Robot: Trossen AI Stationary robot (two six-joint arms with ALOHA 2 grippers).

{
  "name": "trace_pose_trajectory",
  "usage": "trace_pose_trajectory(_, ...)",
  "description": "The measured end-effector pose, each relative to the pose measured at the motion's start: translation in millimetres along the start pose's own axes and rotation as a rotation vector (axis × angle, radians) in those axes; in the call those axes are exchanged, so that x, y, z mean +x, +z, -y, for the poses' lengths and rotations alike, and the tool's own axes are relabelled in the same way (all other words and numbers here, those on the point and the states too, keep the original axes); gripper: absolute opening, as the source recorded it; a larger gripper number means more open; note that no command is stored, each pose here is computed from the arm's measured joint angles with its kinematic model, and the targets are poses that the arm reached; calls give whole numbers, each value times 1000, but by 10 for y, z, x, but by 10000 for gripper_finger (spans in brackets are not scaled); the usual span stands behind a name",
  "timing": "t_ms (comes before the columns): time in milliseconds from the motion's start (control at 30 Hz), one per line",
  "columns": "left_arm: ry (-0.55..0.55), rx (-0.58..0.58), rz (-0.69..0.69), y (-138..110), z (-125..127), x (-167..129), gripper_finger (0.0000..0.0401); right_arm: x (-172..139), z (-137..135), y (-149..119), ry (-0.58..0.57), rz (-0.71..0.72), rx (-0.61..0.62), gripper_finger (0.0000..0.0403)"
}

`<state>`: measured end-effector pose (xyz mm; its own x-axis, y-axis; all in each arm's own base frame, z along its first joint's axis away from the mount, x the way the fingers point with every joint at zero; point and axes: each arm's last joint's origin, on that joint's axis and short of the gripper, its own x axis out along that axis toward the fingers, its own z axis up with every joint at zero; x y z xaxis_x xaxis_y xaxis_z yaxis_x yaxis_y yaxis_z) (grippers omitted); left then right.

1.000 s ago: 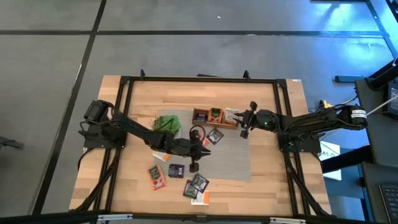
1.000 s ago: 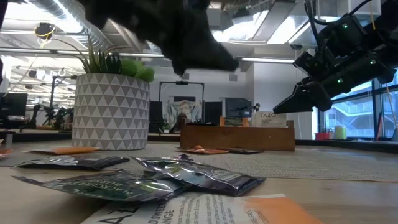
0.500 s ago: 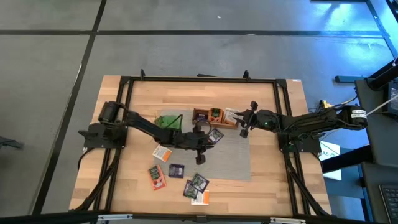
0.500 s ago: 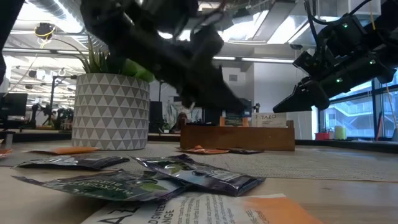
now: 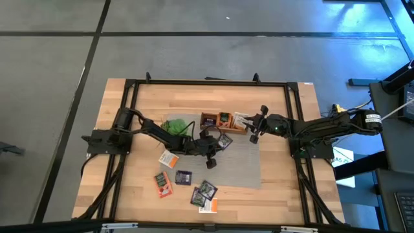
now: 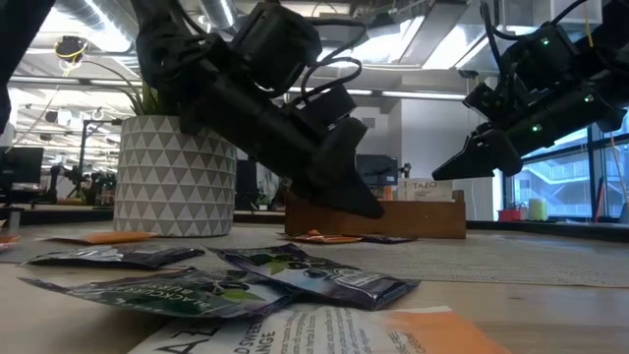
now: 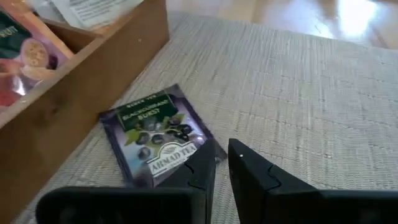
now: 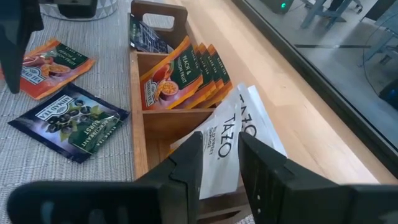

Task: Pick & Place Tea
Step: Put the white tea bag into the right section of the wooden organizer, then put the violet tea bag into the left section of the wooden organizer

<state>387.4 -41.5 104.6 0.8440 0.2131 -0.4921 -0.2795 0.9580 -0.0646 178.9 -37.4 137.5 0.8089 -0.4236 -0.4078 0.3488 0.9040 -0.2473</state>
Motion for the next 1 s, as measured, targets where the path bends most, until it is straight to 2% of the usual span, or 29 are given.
trace_pose_trajectory(367,-2,35,-3,-5,-6,2,42,0,0,1,2,1,12,104)
trace_pose_trajectory(400,0,34,-5,-5,-12,3,42,0,-3,6,14,7,59,104)
trace_pose_trajectory(500,6,12,-12,-12,-30,10,40,-1,-29,14,109,9,302,104)
trace_pose_trajectory(600,9,11,-12,-14,-35,13,38,2,-54,104,216,35,376,104)
trace_pose_trajectory(700,42,14,-7,-16,-45,12,39,-12,-121,304,299,98,330,104)
trace_pose_trajectory(833,79,38,-4,-18,-57,12,42,-23,-249,626,313,80,224,104)
trace_pose_trajectory(1000,36,58,-96,108,-50,80,41,-72,-423,943,160,-80,148,104)
